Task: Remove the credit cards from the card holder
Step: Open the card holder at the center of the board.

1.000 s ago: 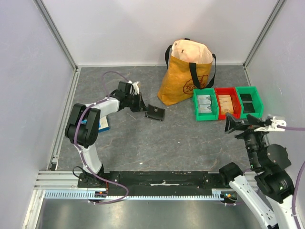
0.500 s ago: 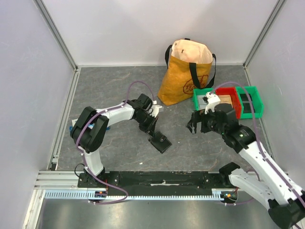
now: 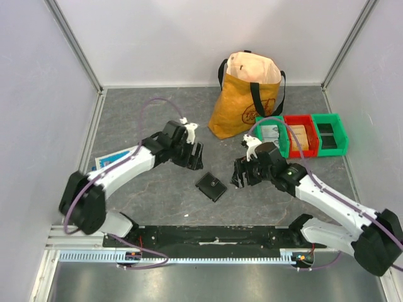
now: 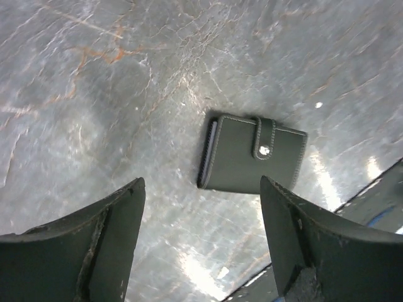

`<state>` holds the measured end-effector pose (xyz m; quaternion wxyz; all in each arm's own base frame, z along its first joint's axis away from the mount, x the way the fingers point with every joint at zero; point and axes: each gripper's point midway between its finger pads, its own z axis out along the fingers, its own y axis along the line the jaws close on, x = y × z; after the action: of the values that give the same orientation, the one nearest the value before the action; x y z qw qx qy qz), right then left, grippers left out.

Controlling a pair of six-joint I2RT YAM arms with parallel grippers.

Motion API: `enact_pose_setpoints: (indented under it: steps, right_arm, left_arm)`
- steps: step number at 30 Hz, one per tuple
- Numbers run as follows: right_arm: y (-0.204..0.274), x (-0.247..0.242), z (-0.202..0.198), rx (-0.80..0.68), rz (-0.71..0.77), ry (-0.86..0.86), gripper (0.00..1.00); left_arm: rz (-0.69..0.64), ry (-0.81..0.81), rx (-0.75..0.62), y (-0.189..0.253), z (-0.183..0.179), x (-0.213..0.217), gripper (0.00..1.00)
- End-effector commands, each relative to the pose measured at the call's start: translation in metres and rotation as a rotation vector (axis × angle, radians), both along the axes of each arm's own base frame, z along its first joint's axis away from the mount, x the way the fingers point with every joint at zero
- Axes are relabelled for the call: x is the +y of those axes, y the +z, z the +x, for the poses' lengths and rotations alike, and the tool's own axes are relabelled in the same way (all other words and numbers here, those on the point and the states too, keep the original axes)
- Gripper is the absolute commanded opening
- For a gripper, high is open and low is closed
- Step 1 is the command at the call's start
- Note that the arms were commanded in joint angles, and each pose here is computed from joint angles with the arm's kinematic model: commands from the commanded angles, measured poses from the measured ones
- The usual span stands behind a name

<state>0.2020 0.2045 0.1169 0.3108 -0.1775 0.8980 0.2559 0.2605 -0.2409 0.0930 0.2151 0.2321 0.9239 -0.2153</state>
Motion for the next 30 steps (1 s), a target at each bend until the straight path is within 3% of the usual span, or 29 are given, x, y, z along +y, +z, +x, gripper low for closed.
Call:
enact_pose_setpoints:
  steps: [1,4,9,15,22,30]
  right_arm:
    - [-0.007,0.027,0.008,-0.036,0.03,0.051,0.74]
    - [-0.025,0.04,0.009,-0.034,-0.011,0.08,0.62]
    - [-0.053,0.049,0.013,-0.018,-0.069,0.09,0.53]
    - [-0.076,0.061,0.011,0.001,-0.097,0.103,0.39]
    - [-0.085,0.076,-0.006,0.024,-0.098,0.107,0.3]
    - [-0.085,0.085,-0.017,0.046,-0.073,-0.017,0.2]
  left_arm:
    - [-0.25,0.306,-0.112,0.044,0.0,0.004,0.79]
    - [-0.428,0.39,-0.103,0.04,-0.024,0.01,0.79]
    - [-0.574,0.408,-0.031,0.021,-0.052,0.005,0.77]
    - [-0.588,0.399,0.04,0.001,-0.063,-0.003,0.77]
    - [-0.553,0.36,0.12,-0.022,-0.065,-0.02,0.76]
    - [-0.489,0.341,0.185,-0.049,-0.072,-0.032,0.76]
